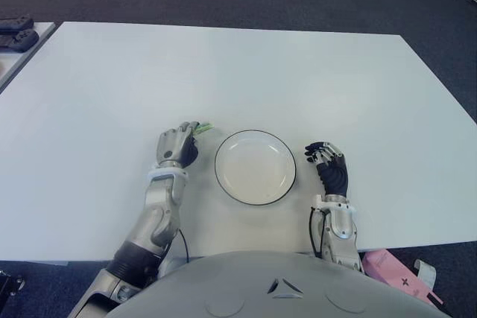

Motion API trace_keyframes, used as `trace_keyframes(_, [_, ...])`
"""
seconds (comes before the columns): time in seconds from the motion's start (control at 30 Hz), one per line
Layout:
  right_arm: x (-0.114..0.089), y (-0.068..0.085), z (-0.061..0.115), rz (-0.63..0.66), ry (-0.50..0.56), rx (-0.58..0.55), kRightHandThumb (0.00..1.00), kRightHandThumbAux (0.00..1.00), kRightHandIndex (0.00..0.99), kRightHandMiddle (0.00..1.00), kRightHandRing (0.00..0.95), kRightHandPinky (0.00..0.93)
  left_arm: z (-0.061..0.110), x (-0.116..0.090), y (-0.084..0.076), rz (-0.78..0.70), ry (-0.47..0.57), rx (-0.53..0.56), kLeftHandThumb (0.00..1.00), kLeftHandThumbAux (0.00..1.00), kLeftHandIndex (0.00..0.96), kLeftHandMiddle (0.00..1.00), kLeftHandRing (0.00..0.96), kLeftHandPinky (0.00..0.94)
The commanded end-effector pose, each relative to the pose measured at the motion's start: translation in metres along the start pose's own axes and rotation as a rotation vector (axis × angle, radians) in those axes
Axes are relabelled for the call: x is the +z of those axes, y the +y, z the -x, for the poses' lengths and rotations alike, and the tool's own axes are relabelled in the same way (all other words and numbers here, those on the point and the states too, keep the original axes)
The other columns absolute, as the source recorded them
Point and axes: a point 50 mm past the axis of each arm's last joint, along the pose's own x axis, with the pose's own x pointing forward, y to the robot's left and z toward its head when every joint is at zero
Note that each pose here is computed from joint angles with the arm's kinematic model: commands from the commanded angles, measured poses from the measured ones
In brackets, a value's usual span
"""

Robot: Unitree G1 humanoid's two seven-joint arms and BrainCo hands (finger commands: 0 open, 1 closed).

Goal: Put the toothpaste on the table into the plate.

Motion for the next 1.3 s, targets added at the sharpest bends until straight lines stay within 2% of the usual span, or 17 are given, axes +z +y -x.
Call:
trace_keyframes(0.03, [-0.006, 0.002, 0.0, 0.002, 0.031, -0.001, 0.707, 0.725, 0.427, 0.484, 0.476, 0.476, -0.005, 0.011, 0.017, 0.045, -0.032, 0.124, 0.758, 0.693, 0.432, 0.799, 0.898, 0.902])
trace_keyframes(0.13, [-0.006, 0.003, -0.001, 0.001, 0.032, -0.002, 0.707, 0.725, 0.427, 0.484, 0.475, 0.474, -0.004, 0.017, 0.025, 0.088, -0.062, 0.188, 0.73, 0.702, 0.437, 0.882, 0.905, 0.908])
trace_keyframes(0.23, [-0.006, 0.003, -0.001, 0.001, 0.032, -0.003, 0.706, 0.725, 0.427, 0.484, 0.475, 0.477, -0.004, 0.018, 0.028, 0.105, -0.077, 0.214, 0.721, 0.704, 0.439, 0.911, 0.907, 0.908])
trace_keyframes(0.33, [-0.006, 0.004, -0.002, 0.003, 0.035, -0.006, 0.706, 0.725, 0.426, 0.484, 0.475, 0.475, -0.004, 0.027, 0.034, 0.149, -0.116, 0.261, 0.718, 0.705, 0.44, 0.921, 0.907, 0.906])
trace_keyframes(0.57, [-0.006, 0.005, -0.004, 0.004, 0.034, -0.008, 0.706, 0.726, 0.426, 0.48, 0.467, 0.461, -0.003, 0.047, 0.042, 0.213, -0.217, 0.295, 0.717, 0.706, 0.44, 0.92, 0.904, 0.9])
trace_keyframes(0.83, [-0.006, 0.006, -0.005, 0.003, 0.032, -0.005, 0.706, 0.726, 0.426, 0.481, 0.474, 0.479, -0.003, 0.06, 0.045, 0.199, -0.346, 0.324, 0.72, 0.705, 0.441, 0.908, 0.9, 0.897])
trace_keyframes(0.97, [-0.006, 0.007, -0.005, -0.006, 0.031, -0.004, 0.706, 0.726, 0.426, 0.483, 0.476, 0.478, 0.0, 0.068, 0.046, 0.212, -0.437, 0.293, 0.722, 0.704, 0.442, 0.899, 0.893, 0.888])
trace_keyframes(1.13, [-0.006, 0.007, -0.005, -0.017, 0.034, -0.006, 0.707, 0.725, 0.426, 0.483, 0.471, 0.467, 0.008, 0.077, 0.04, 0.275, -0.519, 0.169, 0.724, 0.704, 0.442, 0.89, 0.882, 0.879])
trace_keyframes(1.3, [-0.006, 0.007, -0.005, -0.017, 0.035, -0.009, 0.707, 0.725, 0.427, 0.481, 0.465, 0.46, 0.014, 0.085, 0.038, 0.289, -0.59, 0.118, 0.724, 0.704, 0.442, 0.881, 0.875, 0.878])
